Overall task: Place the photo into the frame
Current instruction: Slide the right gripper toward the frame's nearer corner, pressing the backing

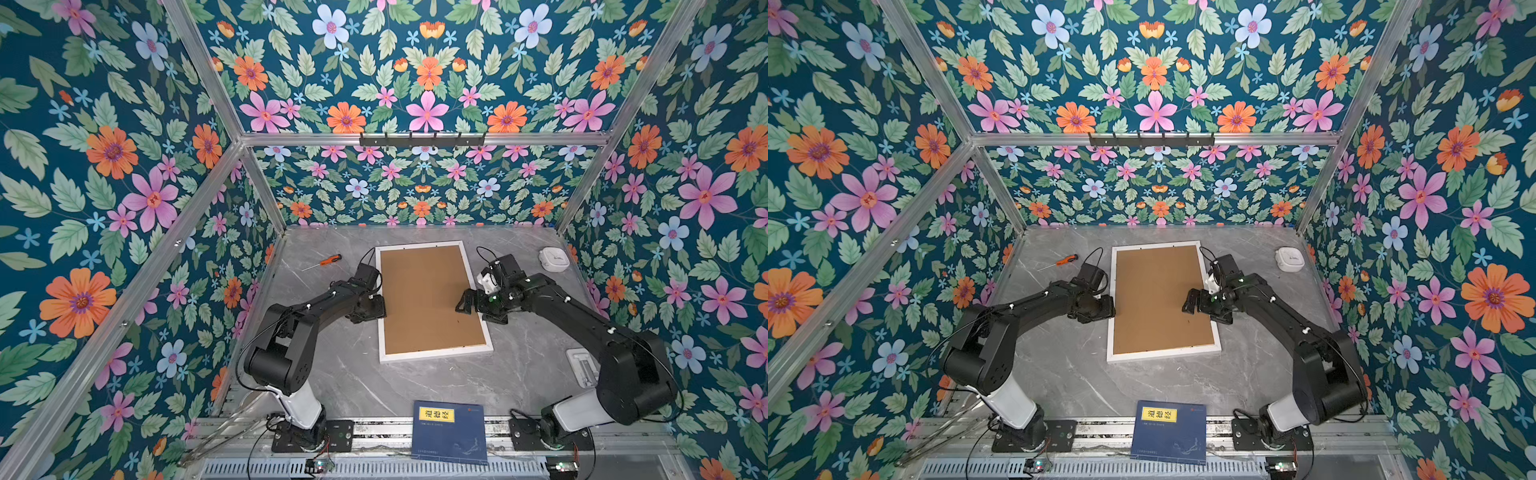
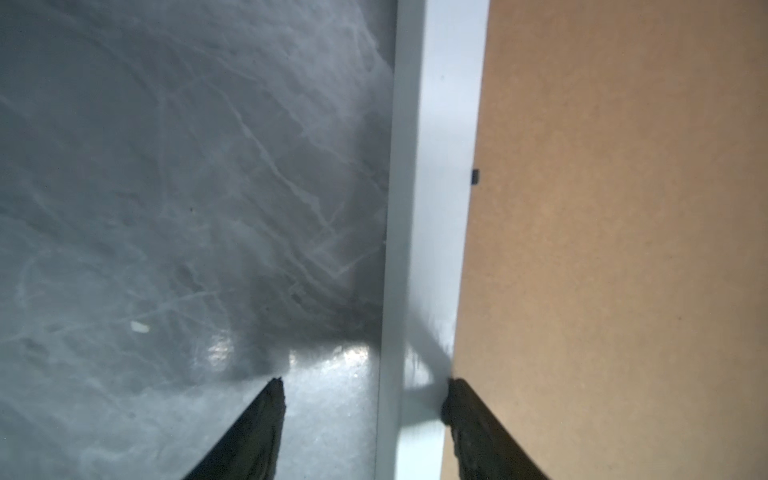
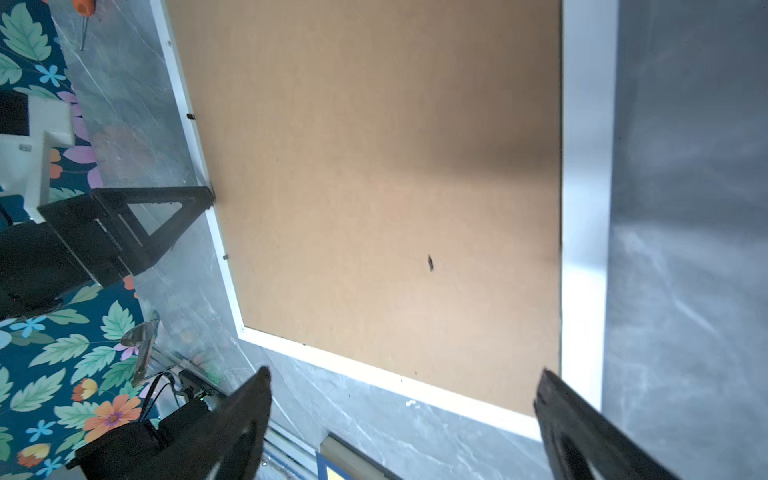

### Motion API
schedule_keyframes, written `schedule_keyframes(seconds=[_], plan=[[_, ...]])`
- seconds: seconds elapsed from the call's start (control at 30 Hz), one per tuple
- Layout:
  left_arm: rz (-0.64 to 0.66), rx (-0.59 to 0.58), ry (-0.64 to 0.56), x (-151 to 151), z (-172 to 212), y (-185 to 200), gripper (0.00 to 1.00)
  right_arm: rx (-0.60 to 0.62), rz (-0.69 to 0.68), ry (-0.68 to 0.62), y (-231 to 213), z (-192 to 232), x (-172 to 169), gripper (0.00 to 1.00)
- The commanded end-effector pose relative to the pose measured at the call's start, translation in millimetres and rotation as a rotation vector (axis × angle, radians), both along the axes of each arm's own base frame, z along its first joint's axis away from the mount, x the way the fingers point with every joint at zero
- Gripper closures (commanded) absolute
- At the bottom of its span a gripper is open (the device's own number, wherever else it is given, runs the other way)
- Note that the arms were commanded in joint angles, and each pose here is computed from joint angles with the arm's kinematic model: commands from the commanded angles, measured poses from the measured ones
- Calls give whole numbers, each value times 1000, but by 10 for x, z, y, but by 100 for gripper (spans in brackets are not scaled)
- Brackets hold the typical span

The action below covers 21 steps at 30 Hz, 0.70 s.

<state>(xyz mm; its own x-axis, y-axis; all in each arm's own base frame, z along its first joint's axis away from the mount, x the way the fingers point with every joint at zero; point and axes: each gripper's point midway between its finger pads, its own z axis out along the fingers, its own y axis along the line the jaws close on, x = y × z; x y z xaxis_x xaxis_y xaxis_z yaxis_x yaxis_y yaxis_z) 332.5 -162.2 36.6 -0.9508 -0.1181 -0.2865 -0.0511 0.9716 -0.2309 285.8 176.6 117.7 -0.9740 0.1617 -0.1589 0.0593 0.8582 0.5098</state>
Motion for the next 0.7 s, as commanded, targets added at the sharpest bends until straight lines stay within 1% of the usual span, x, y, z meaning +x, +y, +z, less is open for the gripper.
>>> schedule_keyframes(seconds=[0.0,0.17,0.3,0.47,0.6,0.67], plan=[[8,2,11,-21,-39,3,37,27,-88,55,-61,-24,-198,2],[9,4,11,-21,-54,-4,40,78,-165,105,-116,-108,-463,2],[14,3,12,-32,-58,-12,45,122,-227,139,-128,-162,-592,2],[17,0,19,-80,-78,-35,53,189,-286,144,-98,-195,-629,1],[19,-7,26,-112,-93,-54,58,197,-307,141,-81,-225,-589,1],[20,-9,27,-123,-91,-61,59,211,-324,141,-63,-237,-553,1]])
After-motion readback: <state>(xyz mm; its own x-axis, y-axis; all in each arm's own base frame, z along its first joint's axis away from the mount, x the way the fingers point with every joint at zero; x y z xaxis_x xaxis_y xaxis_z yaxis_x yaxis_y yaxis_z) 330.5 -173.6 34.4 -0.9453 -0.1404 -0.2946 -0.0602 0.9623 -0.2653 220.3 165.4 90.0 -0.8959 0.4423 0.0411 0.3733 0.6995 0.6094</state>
